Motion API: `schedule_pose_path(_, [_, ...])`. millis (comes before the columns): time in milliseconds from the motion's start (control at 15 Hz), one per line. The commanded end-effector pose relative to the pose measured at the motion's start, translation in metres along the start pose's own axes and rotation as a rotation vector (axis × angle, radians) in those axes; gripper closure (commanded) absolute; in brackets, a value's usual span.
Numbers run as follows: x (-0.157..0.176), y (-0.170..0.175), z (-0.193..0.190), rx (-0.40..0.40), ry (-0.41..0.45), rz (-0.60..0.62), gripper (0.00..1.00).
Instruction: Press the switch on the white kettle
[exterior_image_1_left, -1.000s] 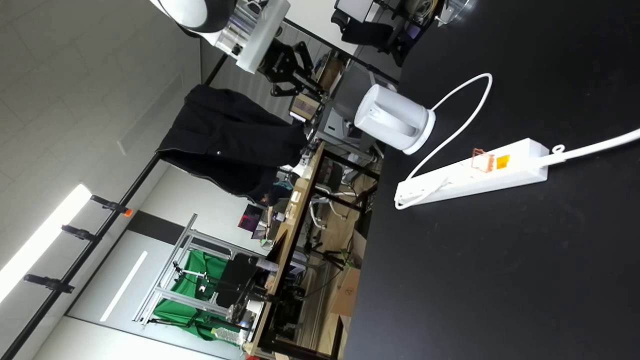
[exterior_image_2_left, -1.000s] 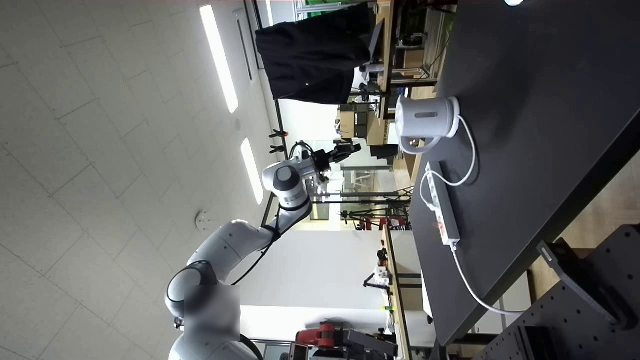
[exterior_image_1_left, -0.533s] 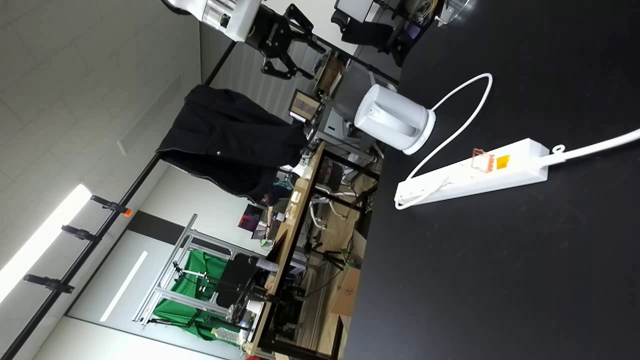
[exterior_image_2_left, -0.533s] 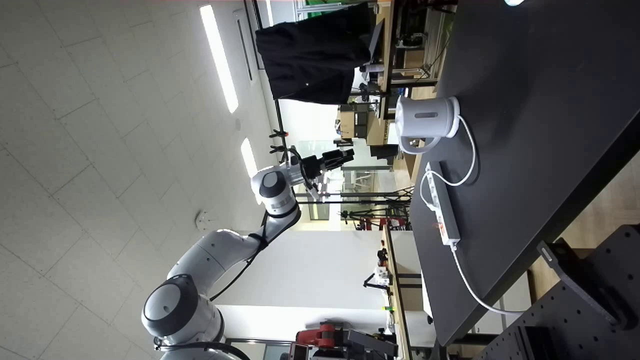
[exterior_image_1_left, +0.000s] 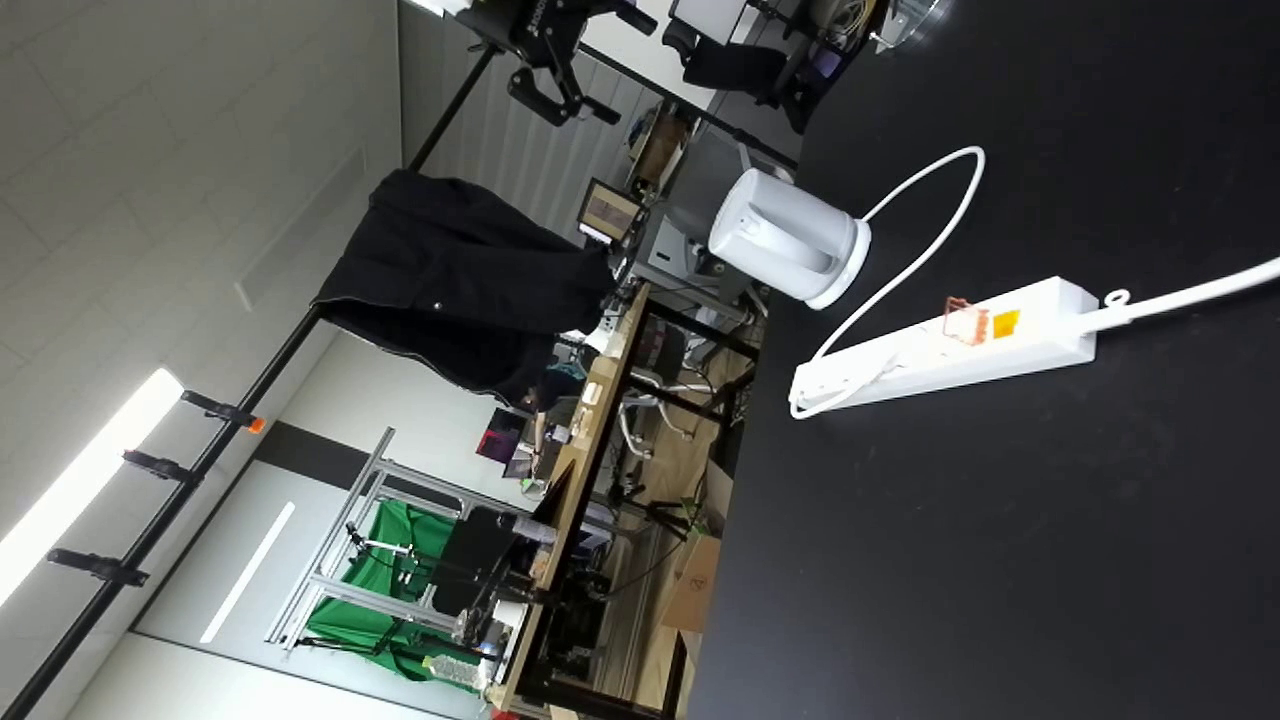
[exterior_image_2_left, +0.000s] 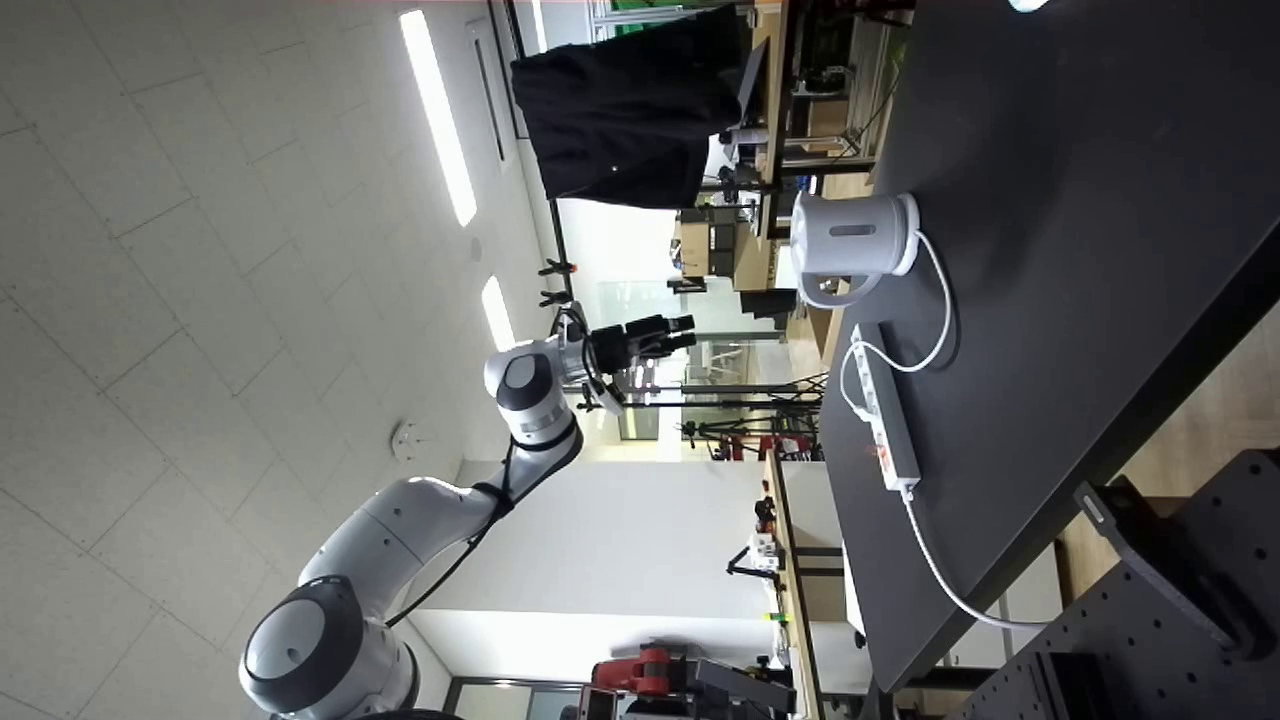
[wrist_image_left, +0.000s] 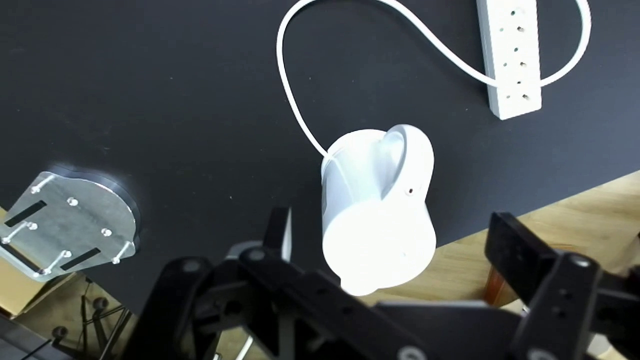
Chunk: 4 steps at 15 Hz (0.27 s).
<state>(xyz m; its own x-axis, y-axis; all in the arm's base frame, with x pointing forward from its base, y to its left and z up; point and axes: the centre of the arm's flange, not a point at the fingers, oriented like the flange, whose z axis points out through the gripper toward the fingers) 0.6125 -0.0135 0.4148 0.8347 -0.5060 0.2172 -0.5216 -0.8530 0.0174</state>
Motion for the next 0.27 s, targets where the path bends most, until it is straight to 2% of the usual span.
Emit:
schedule_pose_path(0, [-0.0006,0.0,0.0,0.0,-0.001,-0.001,0.0])
schedule_pose_path(200, [-0.0013,-0.0002,0.0007,-0.001,-0.003,-0.002,0.0])
